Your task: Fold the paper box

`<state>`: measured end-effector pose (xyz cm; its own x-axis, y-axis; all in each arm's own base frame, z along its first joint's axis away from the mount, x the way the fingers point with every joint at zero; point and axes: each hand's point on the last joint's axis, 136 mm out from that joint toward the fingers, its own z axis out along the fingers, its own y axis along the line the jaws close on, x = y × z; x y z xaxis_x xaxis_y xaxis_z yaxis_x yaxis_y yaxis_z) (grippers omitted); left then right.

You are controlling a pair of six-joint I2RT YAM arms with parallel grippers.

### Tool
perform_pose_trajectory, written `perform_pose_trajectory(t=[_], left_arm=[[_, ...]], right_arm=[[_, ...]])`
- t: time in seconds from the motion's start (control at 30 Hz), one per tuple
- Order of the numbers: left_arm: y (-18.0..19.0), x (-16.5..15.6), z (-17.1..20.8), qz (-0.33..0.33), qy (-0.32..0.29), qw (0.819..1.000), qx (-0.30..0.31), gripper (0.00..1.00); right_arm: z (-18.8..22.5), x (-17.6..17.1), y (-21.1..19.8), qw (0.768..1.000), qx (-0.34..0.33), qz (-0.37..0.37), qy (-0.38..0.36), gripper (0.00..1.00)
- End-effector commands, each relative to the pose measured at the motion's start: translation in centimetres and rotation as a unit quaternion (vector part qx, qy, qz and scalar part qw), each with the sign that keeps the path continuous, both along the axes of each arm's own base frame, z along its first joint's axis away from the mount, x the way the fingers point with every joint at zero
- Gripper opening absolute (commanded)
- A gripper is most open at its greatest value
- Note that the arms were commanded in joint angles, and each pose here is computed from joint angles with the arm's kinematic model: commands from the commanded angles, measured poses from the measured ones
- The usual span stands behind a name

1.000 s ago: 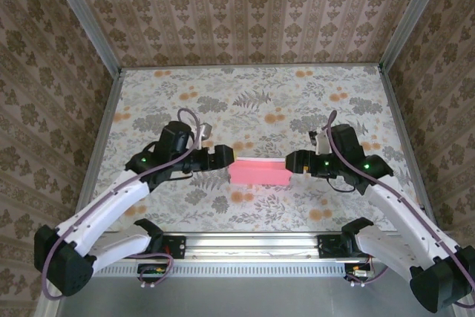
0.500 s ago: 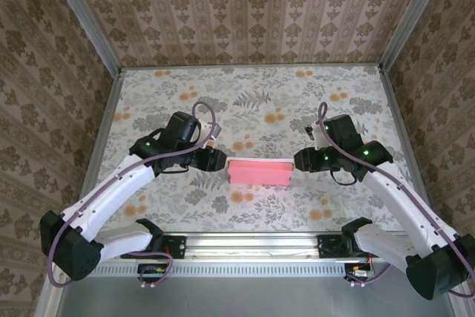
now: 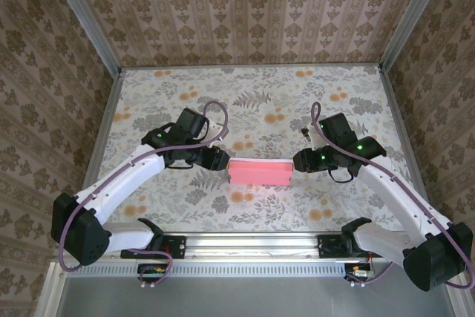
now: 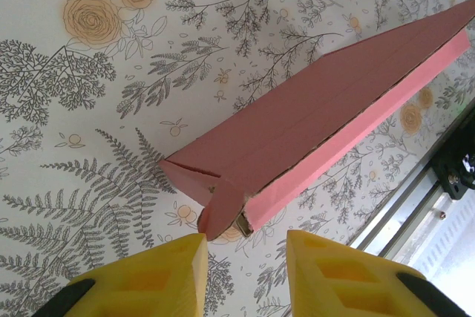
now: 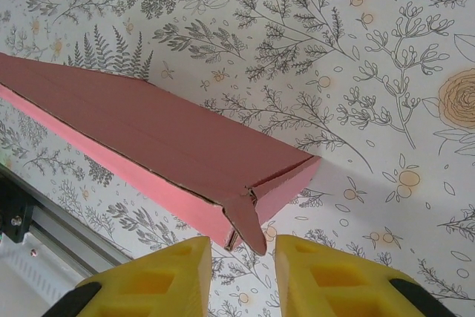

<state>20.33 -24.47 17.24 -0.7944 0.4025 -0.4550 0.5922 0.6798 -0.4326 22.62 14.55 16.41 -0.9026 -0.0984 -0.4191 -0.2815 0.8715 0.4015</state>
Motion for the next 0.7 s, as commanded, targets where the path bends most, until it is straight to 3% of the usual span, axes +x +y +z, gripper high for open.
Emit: perform_pose_trajectory(t=[0.0, 0.67], left_arm=[[-0.4, 0.4, 1.3, -0.014, -0.012, 1.000, -0.013, 0.30], [-0.4, 1.7, 0.5, -0.015, -0.024, 0.999, 0.015, 0.28]], right_arm=[[0.7, 0.4, 0.6, 1.000, 0.007, 0.013, -0.008, 0.28], [0.1, 0.4, 0.8, 1.000, 0.010, 0.017, 0.000, 0.20]])
